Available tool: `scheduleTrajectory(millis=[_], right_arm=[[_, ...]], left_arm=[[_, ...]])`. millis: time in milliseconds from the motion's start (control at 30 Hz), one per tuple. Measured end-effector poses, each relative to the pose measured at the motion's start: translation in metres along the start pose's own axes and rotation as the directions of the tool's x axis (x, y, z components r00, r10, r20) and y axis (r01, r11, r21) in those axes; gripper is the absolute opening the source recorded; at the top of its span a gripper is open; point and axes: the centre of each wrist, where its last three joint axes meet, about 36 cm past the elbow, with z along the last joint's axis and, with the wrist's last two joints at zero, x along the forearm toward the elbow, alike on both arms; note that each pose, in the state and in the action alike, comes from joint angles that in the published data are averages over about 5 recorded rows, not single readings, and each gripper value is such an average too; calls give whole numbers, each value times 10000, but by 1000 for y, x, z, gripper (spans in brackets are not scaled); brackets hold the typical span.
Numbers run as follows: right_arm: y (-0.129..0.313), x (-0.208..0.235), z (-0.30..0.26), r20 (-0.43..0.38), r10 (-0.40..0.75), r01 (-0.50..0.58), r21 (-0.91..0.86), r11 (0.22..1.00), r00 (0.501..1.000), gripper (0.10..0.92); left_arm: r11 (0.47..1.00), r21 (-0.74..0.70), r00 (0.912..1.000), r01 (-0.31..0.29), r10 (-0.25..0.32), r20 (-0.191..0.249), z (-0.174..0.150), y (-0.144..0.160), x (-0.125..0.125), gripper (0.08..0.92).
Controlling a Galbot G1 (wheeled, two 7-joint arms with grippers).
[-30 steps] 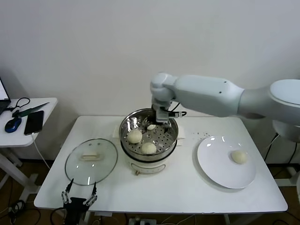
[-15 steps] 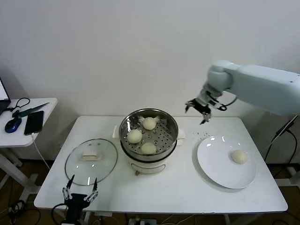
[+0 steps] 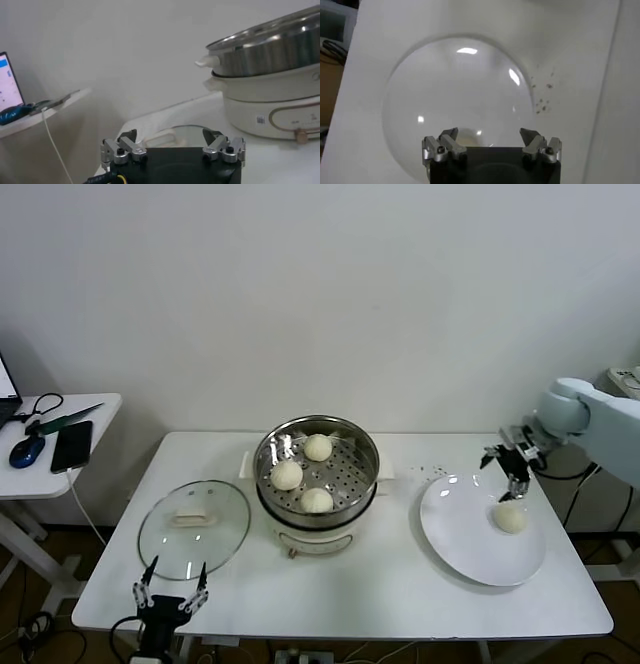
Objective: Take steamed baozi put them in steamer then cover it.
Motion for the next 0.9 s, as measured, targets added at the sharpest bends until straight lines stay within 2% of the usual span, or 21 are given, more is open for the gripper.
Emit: scheduleTrajectory(millis=[433,900], right_arm=[[28,-59,45,-640,-448,375,-1110,9931,9969,823],[13,-81,50,-732,-300,202,-1304,9913,9969,823]], left_arm=[[10000,-63,9999,41,-42,-123,1,-5,0,823],[9997,-229,9997,32,-37,-224,4,-6,0,823]])
